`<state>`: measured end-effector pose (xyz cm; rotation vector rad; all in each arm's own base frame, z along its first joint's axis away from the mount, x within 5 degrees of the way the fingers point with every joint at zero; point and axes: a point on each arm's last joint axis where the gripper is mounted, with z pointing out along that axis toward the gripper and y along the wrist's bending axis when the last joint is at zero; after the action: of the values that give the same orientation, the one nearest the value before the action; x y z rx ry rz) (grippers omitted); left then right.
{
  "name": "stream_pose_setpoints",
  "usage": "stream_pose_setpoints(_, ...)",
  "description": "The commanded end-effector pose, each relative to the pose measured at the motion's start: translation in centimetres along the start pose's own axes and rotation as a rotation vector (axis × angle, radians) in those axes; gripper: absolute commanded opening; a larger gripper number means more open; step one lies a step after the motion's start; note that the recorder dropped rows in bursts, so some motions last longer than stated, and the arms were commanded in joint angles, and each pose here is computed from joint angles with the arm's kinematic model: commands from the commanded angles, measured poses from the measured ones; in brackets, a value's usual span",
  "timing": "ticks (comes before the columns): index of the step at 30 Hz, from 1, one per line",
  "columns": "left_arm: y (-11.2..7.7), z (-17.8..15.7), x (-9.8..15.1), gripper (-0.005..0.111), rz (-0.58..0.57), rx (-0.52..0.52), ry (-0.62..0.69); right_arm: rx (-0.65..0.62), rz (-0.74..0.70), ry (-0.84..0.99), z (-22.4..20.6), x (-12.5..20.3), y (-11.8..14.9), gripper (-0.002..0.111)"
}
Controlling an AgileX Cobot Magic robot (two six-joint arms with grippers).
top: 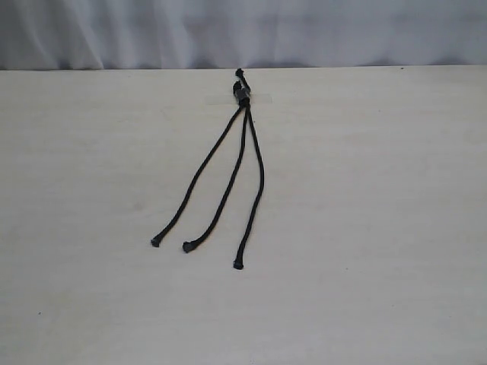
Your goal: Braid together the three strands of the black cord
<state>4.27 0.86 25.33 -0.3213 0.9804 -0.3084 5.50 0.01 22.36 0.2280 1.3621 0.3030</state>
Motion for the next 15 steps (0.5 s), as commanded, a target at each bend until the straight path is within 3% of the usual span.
stream_pose_setpoints(1, -1.2, 0.5, -0.5, 0.0, 0.098, 0.073, 0.06, -0.013, 0.045, -0.088, -0.1, -1.0, 0.2, 0.004)
stream_pose_setpoints(6, -0.8, 2.8, 0.5, 0.0, 0.15, -0.018, 0.285, 0.02, -0.003, 0.087, 1.4, -1.5, 0.7, 0.004)
stream_pose_setpoints(12, 0.7, 6.0, 5.6, 0.0, 0.202, -0.053, 0.612, 0.16, -0.011, 0.485, 8.0, 0.7, 0.0, 0.004)
stream_pose_setpoints(15, 0.9, 7.2, 8.0, 0.0, 0.179, -0.007, 0.772, 0.15, -0.019, 0.613, 11.1, 1.8, 0.7, 0.004)
